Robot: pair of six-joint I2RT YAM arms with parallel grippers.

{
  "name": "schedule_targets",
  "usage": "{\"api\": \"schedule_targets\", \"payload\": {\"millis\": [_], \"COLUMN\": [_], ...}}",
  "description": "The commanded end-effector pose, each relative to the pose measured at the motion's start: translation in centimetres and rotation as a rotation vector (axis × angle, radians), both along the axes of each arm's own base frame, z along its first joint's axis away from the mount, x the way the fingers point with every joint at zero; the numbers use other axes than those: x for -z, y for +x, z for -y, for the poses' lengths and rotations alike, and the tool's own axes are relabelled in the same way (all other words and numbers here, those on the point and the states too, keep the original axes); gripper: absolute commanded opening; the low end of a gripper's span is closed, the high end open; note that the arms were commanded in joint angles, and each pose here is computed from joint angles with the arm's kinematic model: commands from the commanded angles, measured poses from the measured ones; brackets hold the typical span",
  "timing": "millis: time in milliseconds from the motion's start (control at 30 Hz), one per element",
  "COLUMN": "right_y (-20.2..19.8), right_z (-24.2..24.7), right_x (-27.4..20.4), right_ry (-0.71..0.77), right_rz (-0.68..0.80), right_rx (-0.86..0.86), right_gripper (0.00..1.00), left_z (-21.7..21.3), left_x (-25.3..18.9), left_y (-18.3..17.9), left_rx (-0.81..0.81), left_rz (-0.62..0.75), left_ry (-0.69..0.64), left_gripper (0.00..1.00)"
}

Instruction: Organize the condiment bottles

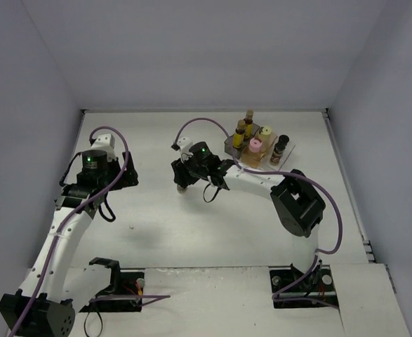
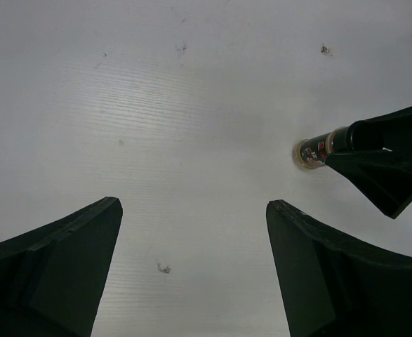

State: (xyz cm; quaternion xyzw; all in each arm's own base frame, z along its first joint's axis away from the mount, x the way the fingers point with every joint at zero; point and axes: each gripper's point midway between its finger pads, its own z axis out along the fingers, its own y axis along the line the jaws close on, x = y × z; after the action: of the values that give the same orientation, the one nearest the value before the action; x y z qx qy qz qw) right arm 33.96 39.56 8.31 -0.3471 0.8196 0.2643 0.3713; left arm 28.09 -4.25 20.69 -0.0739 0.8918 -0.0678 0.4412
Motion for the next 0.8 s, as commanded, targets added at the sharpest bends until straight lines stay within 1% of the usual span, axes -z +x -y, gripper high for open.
{"api": "schedule_targets", "payload": {"millis": [0, 33, 67, 100, 167, 300, 333, 533, 600, 633, 767], "right_y": [2.0, 2.2, 2.2, 2.7, 3.3, 5.2, 6.2, 7.6, 7.4, 7.9, 8.2], "right_z": [-0.9, -0.4, 0.2, 1.1, 3.2, 8.6, 10.7, 20.5, 22.8, 24.8, 28.8], "right_x": [-4.6, -5.8, -5.6, -7.0, -8.2, -9.3, -9.5, -10.8, -10.8, -10.6, -10.8], "right_ry": [0.076, 0.083, 0.073, 0.073, 0.059, 0.033, 0.028, -0.004, -0.012, -0.020, 0.007], "right_rz": [0.126, 0.149, 0.156, 0.194, 0.234, 0.234, 0.233, 0.249, 0.250, 0.246, 0.235], "right_rx": [0.049, 0.070, 0.092, 0.142, 0.233, 0.425, 0.481, 0.760, 0.824, 0.875, 0.966], "right_gripper": [0.28, 0.22, 0.12, 0.08, 0.00, 0.00, 0.00, 0.00, 0.00, 0.00, 0.00], "left_z": [-0.1, 0.0, 0.0, 0.0, 0.0, 0.1, 0.2, 0.1, 0.2, 0.2, 0.2], "left_x": [-1.7, -1.6, -1.6, -1.6, -1.5, -1.5, -1.5, -1.4, -1.4, -1.4, -1.3], "left_y": [0.7, 0.7, 0.7, 0.7, 0.7, 0.7, 0.8, 0.8, 0.8, 0.8, 0.8], "left_rx": [-0.013, -0.011, -0.012, -0.010, -0.013, -0.009, -0.007, -0.009, -0.007, -0.006, -0.006], "left_rz": [0.062, 0.060, 0.058, 0.057, 0.055, 0.053, 0.053, 0.050, 0.050, 0.050, 0.045], "left_ry": [-0.020, -0.020, -0.022, -0.022, -0.023, -0.026, -0.027, -0.027, -0.028, -0.028, -0.028], "left_gripper": [0.86, 0.86, 0.86, 0.86, 0.86, 0.85, 0.85, 0.86, 0.86, 0.86, 0.86]}}
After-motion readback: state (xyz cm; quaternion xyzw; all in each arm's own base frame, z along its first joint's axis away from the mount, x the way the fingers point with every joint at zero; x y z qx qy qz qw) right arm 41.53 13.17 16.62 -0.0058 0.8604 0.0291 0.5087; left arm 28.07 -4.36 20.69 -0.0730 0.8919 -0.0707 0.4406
